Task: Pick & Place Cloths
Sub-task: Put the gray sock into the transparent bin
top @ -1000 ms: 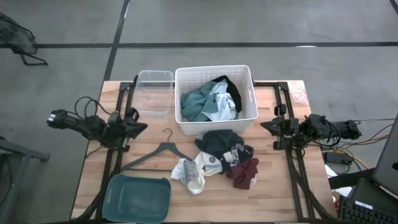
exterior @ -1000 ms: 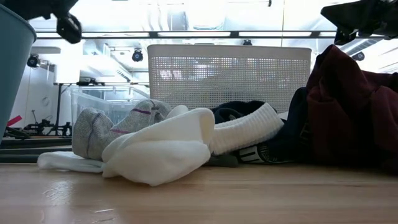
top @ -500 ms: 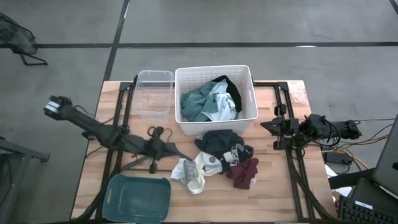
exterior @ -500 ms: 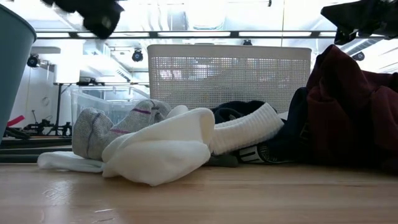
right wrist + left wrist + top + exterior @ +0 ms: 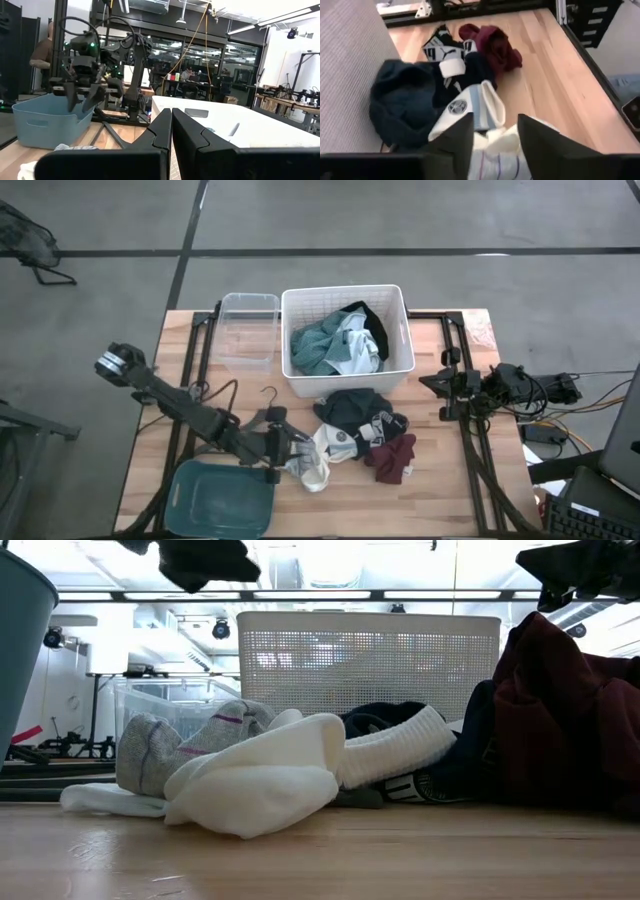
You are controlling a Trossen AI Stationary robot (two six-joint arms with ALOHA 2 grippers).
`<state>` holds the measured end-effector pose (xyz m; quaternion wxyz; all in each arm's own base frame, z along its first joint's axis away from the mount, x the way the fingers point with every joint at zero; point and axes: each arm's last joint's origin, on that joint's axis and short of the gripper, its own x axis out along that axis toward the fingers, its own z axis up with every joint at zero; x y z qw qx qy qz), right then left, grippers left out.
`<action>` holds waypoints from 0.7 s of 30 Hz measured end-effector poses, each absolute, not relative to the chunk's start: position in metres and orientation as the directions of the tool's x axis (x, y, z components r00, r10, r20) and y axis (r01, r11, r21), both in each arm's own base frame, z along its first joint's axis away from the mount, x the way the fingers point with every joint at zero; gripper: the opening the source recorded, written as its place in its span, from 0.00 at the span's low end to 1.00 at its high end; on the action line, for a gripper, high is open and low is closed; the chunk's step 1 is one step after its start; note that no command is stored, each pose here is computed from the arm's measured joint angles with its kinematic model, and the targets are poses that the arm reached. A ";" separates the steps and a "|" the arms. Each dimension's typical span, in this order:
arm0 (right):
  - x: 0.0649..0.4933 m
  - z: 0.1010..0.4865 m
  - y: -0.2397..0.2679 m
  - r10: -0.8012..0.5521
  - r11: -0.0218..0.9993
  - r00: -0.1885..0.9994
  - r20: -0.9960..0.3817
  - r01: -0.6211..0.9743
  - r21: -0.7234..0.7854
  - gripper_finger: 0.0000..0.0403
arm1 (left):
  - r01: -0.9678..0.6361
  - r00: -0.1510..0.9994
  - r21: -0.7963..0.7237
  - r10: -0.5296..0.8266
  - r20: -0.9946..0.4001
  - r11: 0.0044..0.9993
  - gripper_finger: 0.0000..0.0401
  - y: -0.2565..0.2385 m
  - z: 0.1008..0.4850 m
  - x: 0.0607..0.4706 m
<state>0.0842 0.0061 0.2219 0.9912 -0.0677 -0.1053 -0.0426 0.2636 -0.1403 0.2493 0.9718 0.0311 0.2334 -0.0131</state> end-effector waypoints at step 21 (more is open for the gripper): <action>0.084 0.222 0.006 -0.070 0.987 0.974 0.214 0.099 -0.125 0.02 | 0.009 0.629 0.166 0.123 -0.768 0.986 0.60 -0.155 0.202 0.315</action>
